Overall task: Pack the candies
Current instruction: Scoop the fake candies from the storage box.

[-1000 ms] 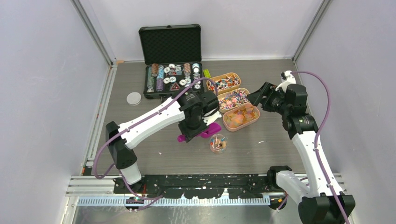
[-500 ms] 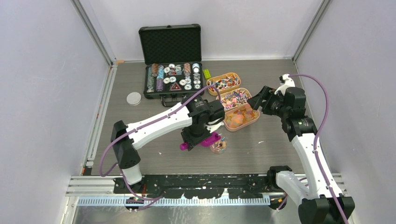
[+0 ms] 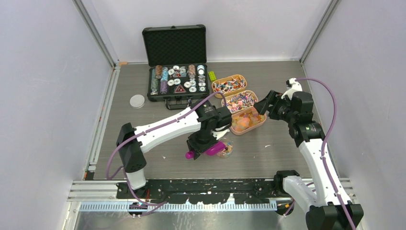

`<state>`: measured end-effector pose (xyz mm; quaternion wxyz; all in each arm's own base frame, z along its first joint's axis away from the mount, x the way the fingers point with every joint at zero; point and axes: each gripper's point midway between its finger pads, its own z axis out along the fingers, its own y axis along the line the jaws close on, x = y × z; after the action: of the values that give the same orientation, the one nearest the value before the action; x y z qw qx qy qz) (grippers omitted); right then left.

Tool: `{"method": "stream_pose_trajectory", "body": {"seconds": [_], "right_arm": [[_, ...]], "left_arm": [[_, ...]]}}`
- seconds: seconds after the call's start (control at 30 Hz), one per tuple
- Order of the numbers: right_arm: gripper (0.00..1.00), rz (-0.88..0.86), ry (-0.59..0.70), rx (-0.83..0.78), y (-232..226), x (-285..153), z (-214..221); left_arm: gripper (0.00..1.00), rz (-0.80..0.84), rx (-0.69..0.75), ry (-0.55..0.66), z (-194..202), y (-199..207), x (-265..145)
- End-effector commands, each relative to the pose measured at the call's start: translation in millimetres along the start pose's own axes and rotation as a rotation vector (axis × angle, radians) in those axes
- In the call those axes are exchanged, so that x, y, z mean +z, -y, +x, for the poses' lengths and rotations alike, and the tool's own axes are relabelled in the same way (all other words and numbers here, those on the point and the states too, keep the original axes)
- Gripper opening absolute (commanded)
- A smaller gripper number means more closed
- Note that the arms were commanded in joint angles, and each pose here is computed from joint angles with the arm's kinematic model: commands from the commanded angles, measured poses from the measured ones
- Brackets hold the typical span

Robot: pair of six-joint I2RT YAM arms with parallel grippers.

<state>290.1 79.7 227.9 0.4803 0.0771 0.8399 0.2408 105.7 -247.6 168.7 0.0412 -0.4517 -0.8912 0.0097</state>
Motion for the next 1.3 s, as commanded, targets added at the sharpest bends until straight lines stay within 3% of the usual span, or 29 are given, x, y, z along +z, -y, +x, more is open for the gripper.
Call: {"method": "stream_pose_trajectory", "body": {"seconds": [0.0,0.23,0.4,0.57,0.7,0.87,1.03,1.27], "right_arm": [[0.76,-0.029,0.034,0.005,-8,-3,-8],[0.74,-0.218,0.081,0.012,-42,-9,-16],[0.73,-0.428,0.266,-0.119,-79,-33,-32],[0.73,-0.494,0.441,-0.247,-96,-52,-35],[0.71,-0.624,0.437,-0.422,-122,-54,-13],[0.71,-0.699,0.362,-0.649,-157,-53,13],[0.81,-0.748,0.385,-0.9,-177,-57,21],[0.82,-0.745,0.421,-1.175,-192,-61,19]], "left_arm": [[0.0,-0.039,-0.032,-0.196,50,-4,-14],[0.0,-0.053,-0.011,0.013,19,-8,-33],[0.0,0.014,-0.052,0.179,2,-15,-52],[0.0,0.119,-0.074,0.331,-12,-22,-74],[0.0,0.197,-0.059,0.479,-25,-25,-94],[0.0,0.206,-0.089,0.562,-31,-42,-105],[0.0,0.246,-0.117,0.661,-41,-51,-121],[0.0,0.337,-0.06,0.663,-42,-36,-123]]}}
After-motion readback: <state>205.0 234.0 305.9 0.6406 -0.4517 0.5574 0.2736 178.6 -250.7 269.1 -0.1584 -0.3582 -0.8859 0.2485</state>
